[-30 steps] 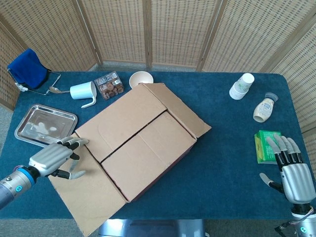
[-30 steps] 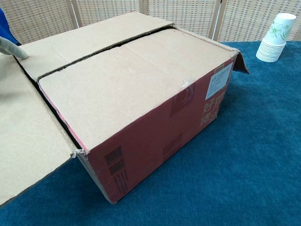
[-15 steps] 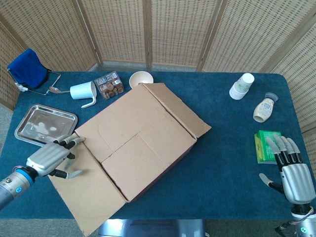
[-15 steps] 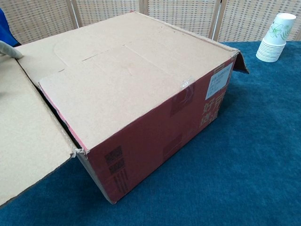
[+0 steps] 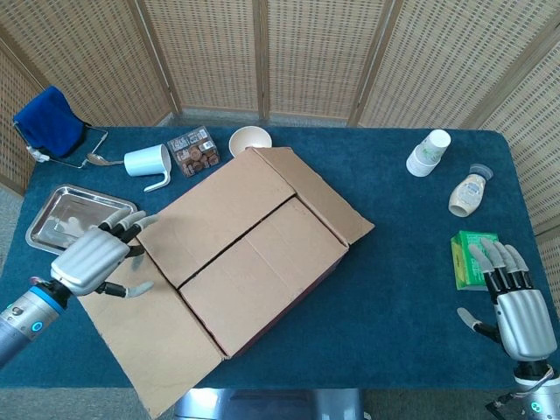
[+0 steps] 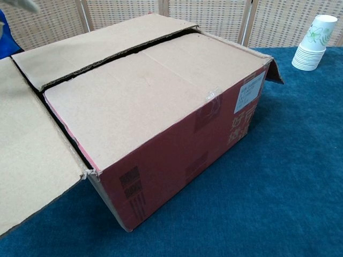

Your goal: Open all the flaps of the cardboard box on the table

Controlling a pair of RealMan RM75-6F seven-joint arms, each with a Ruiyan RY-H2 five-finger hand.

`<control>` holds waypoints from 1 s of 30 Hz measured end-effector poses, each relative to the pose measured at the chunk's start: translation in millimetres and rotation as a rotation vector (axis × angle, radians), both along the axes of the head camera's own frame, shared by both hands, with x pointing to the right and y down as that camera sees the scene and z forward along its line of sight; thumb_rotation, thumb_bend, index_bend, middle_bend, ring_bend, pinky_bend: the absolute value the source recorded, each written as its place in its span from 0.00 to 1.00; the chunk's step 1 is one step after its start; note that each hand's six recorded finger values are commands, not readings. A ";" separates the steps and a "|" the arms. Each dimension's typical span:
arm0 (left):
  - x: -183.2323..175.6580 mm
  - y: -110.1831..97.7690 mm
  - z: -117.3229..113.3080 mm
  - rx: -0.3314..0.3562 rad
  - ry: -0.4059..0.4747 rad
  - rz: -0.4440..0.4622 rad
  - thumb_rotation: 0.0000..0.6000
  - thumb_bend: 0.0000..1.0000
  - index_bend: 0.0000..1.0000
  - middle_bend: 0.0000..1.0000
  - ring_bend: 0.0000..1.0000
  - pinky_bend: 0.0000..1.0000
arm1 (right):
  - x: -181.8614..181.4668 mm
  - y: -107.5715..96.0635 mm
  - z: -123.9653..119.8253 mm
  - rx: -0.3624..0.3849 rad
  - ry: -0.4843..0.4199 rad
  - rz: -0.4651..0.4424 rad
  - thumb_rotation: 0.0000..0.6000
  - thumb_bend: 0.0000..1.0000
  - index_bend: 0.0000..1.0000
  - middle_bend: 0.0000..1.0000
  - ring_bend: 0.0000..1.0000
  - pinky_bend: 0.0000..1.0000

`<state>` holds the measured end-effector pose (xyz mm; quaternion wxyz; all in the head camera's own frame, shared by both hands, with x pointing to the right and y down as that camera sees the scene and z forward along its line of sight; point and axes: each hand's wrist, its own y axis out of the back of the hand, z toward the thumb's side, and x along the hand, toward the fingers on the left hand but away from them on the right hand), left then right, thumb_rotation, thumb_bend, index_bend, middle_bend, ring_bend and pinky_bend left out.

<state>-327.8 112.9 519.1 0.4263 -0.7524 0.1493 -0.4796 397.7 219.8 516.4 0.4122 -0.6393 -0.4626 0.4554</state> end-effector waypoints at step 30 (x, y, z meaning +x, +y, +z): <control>110.3 -4.2 26.1 0.217 -0.090 0.289 0.72 0.00 0.09 0.00 0.00 0.00 | 2.9 -0.9 -5.2 0.006 -0.029 0.010 1.00 0.08 0.00 0.00 0.00 0.00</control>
